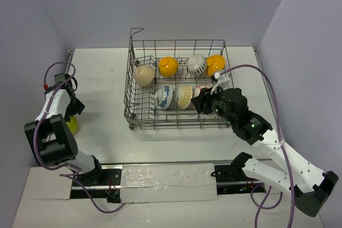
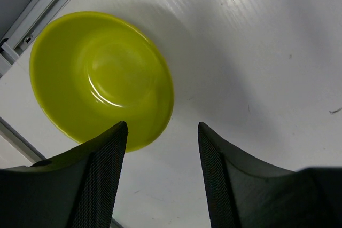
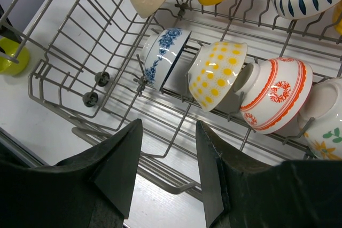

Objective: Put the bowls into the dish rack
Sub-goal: Pick up the bowl from the corner of the board.

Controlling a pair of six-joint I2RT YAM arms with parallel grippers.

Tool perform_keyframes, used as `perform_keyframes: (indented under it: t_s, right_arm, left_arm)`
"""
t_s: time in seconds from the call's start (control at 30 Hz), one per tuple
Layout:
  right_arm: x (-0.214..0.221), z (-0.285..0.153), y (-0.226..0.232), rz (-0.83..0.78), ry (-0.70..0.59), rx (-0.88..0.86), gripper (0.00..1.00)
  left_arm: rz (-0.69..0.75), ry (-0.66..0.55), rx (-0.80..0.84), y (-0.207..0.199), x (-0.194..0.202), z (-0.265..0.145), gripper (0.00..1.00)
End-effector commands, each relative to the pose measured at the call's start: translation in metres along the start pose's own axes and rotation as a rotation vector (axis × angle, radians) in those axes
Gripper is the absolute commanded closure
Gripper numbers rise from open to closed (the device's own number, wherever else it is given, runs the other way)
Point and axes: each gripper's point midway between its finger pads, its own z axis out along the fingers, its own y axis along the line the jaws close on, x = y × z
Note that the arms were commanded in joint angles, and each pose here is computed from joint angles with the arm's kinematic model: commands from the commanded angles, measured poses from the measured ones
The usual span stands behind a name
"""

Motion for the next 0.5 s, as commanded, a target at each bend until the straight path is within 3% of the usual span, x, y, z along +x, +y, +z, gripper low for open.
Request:
perform_keyframes:
  t_s: [0.0,0.33,0.47]
  right_arm:
    - [-0.007,-0.001,0.001,0.011,-0.040,-0.006,0.48]
    - [-0.006,0.001,0.000,0.009,-0.037,0.000,0.48]
    - [-0.006,0.001,-0.001,0.006,-0.037,0.003,0.48]
  left_arm:
    - [-0.036,-0.012,0.007,-0.003,-0.007,0.010,0.40]
    - [-0.034,0.065,0.001,-0.012,0.004,0.037,0.43]
    - [-0.014,0.085,-0.016,-0.010,0.012,0.049,0.51]
